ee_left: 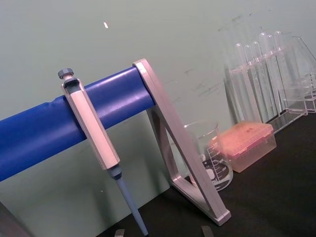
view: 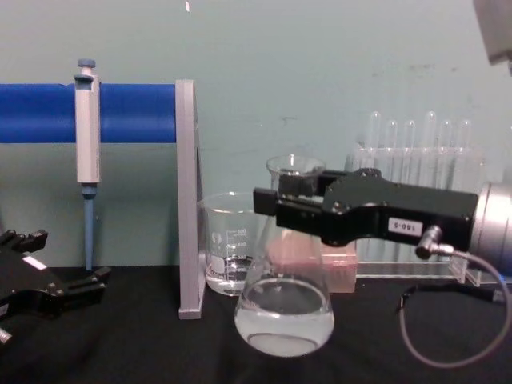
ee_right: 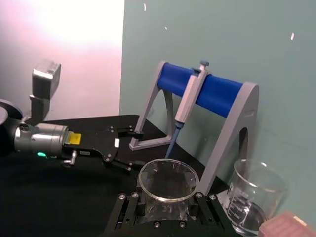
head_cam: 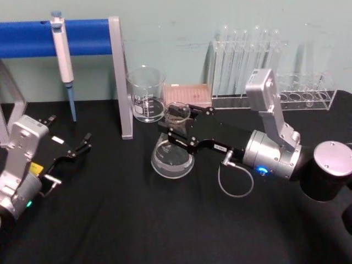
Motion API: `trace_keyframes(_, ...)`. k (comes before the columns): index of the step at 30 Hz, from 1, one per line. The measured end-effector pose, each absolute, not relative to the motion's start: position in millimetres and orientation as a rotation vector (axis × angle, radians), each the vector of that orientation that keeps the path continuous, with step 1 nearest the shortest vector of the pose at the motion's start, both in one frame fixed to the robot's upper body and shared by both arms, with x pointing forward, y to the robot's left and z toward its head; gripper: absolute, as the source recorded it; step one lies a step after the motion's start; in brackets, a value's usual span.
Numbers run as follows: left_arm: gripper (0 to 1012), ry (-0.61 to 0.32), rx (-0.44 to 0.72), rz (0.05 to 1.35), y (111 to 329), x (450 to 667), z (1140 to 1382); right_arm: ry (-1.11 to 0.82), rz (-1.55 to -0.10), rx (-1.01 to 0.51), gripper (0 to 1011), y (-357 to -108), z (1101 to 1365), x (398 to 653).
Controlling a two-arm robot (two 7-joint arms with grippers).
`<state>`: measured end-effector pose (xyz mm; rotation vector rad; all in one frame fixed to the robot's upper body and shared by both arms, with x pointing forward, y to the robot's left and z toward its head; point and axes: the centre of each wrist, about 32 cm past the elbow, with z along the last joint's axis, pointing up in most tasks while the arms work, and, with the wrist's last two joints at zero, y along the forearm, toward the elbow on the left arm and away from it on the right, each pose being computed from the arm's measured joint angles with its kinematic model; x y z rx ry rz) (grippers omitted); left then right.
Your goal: Grasp the erlenmeyer flask with one hand, shake it three times, then place it back.
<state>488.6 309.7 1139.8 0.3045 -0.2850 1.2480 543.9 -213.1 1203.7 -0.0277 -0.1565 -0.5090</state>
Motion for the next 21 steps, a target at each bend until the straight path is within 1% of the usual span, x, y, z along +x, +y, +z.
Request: trace_keyframes(21, 1001, -0.285, 0.304, 1.248, 310, 489, 1140, -0.127, -0.549, -0.075, 456, -210, 1166, 557)
